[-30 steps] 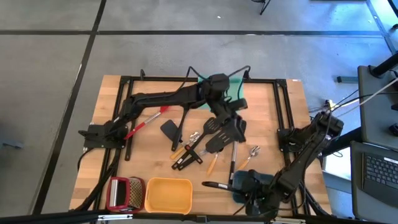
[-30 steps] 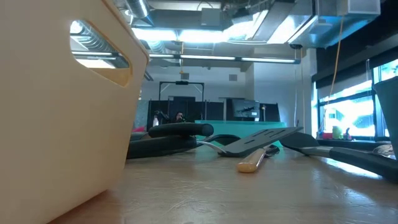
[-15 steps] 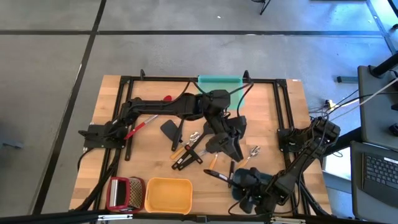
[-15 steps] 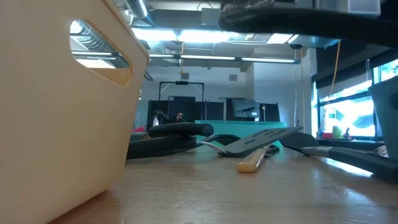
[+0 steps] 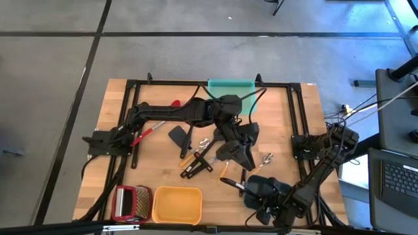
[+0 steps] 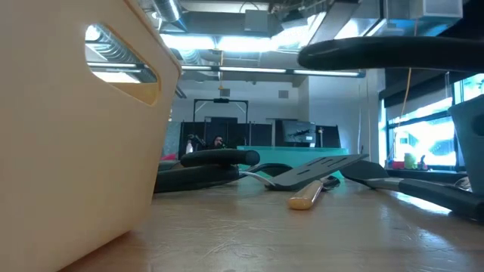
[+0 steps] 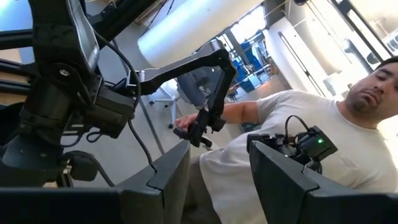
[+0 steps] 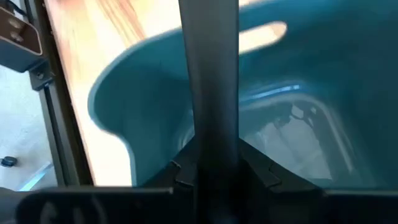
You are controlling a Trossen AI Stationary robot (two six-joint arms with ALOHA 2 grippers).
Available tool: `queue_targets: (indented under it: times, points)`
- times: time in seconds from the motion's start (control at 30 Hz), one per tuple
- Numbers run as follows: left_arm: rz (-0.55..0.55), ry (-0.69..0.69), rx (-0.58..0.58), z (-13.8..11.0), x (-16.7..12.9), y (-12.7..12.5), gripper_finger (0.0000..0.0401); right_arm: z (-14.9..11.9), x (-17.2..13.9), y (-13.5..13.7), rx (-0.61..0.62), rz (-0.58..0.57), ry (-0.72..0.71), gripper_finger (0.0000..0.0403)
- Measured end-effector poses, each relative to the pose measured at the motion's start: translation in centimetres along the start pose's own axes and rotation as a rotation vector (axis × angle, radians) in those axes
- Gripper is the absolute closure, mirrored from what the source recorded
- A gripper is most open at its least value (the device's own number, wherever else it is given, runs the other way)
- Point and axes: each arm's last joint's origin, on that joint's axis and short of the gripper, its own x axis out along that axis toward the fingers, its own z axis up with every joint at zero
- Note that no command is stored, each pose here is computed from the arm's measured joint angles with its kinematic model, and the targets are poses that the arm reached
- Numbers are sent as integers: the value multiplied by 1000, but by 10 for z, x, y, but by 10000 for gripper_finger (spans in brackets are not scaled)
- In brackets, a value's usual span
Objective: Pick & Place Kitchen Items
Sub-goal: Put the black serving spoon into the blue bin
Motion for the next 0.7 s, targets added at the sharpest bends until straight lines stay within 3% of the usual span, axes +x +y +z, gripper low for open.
queue_targets:
  times: [0.5, 0.7]
  points:
    - [0, 1, 14, 0, 0, 0, 246, -9, -5, -5, -23, -36, 47, 335]
    - [0, 1, 21, 0, 0, 0, 246, -10, -5, -7, -4, -52, 110, 285]
